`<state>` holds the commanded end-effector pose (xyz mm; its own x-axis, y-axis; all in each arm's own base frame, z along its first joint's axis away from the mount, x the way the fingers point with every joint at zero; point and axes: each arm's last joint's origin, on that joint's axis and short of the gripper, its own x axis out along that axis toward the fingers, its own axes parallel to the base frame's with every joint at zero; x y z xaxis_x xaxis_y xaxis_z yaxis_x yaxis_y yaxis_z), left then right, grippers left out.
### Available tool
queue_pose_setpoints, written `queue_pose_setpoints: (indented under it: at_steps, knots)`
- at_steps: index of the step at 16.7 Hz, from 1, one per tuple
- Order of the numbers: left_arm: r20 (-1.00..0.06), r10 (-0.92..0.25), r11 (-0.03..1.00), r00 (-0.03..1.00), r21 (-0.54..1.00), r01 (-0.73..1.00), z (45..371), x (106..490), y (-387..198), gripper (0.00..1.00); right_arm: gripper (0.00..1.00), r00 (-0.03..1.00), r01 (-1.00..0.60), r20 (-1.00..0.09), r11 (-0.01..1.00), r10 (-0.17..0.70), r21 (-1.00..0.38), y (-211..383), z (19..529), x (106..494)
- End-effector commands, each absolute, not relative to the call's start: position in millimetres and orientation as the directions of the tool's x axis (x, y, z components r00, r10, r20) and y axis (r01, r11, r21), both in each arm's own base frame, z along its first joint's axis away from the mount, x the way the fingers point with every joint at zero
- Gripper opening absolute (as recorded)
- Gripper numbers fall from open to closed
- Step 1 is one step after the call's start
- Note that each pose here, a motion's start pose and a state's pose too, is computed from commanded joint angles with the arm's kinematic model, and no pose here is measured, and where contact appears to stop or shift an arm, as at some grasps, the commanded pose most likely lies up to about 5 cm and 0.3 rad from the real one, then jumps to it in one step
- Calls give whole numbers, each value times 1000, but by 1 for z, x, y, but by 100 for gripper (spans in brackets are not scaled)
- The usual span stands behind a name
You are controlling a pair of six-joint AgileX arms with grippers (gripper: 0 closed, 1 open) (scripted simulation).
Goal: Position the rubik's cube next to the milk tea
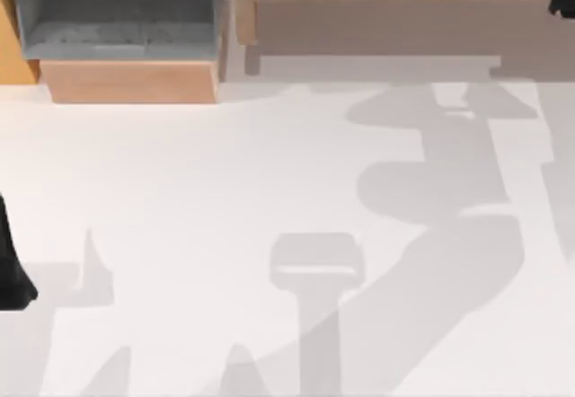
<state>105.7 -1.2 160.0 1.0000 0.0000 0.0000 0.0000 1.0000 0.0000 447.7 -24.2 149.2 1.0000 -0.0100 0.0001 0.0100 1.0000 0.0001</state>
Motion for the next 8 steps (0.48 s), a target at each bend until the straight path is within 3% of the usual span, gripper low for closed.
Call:
queue_pose_setpoints:
  at_steps: [2,8]
  knots:
    - [0,0,1000,1000,0,0,160,106,-1,100,0,1000,10,0,1000,-10,0,-24,149,448]
    - [0,0,1000,1000,0,0,160,106,-1,100,0,1000,10,0,1000,-10,0,-24,149,448]
